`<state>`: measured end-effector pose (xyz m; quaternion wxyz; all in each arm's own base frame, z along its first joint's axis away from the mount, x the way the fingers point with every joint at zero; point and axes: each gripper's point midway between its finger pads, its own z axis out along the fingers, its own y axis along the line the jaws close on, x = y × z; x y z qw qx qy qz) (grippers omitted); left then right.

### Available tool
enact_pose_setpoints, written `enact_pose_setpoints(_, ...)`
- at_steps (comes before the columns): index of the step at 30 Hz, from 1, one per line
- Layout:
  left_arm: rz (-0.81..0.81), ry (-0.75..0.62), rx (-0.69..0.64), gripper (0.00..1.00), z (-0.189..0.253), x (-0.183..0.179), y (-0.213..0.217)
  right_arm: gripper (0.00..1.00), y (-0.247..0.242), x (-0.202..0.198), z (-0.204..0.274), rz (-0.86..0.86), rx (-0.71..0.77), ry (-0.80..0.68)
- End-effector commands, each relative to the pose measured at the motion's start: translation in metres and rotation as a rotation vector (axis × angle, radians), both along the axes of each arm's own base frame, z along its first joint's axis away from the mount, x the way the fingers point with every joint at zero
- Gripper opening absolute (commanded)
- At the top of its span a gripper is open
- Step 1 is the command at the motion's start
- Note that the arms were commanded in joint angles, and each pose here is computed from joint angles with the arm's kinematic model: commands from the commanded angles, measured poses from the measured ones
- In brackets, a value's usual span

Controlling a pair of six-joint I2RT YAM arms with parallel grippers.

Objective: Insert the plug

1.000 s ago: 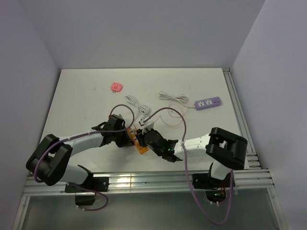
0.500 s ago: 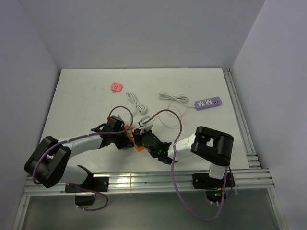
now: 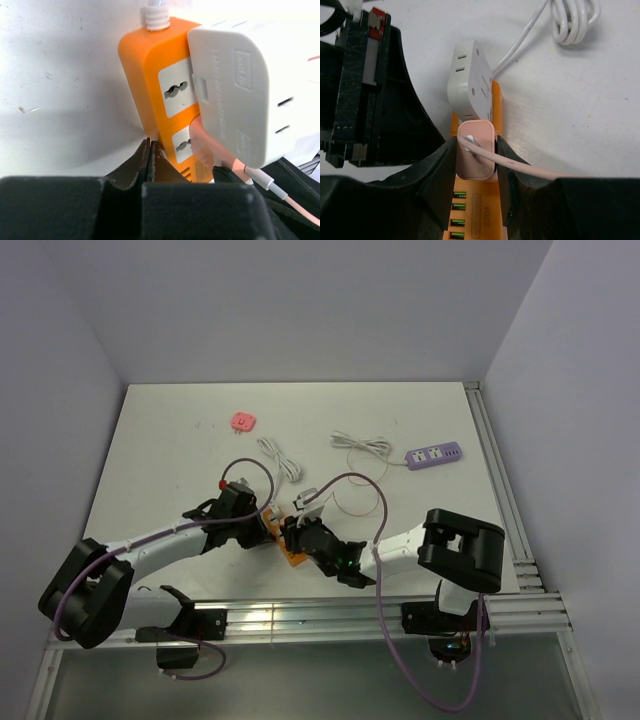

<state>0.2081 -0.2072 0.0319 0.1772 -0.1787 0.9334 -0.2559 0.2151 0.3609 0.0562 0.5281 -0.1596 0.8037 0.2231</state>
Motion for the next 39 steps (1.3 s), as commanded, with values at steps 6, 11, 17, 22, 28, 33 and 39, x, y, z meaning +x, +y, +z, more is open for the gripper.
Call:
enact_pose_setpoints(6, 0.011, -0.076, -0.008, 0.01, 0.013, 0.009, -0.001, 0.71, -0.081, -0.055, -0.091, 0.090, -0.425, 0.226)
enact_pose_setpoints(11, 0.017, -0.079, 0.004, 0.00, 0.013, 0.008, 0.003, 0.90, -0.085, -0.052, -0.073, 0.054, -0.384, 0.226)
enact_pose_setpoints(17, 0.041, -0.084, 0.029, 0.00, 0.017, 0.009, 0.009, 0.95, -0.090, -0.041, -0.012, 0.000, -0.261, 0.167)
enact_pose_setpoints(22, 0.062, -0.062, 0.063, 0.00, 0.013, 0.013, 0.017, 1.00, -0.109, -0.010, 0.051, -0.215, -0.192, 0.206)
enact_pose_setpoints(28, 0.047, -0.067, -0.025, 0.00, 0.016, 0.021, 0.003, 0.98, -0.080, 0.000, 0.105, -0.006, -0.170, 0.253)
enact_pose_setpoints(33, 0.053, -0.046, -0.090, 0.00, 0.022, 0.026, -0.009, 0.80, -0.062, 0.011, 0.128, 0.119, -0.229, 0.299)
enact_pose_setpoints(39, 0.057, 0.014, -0.177, 0.00, 0.021, 0.025, -0.020, 0.73, -0.041, -0.006, 0.163, 0.261, -0.180, 0.348)
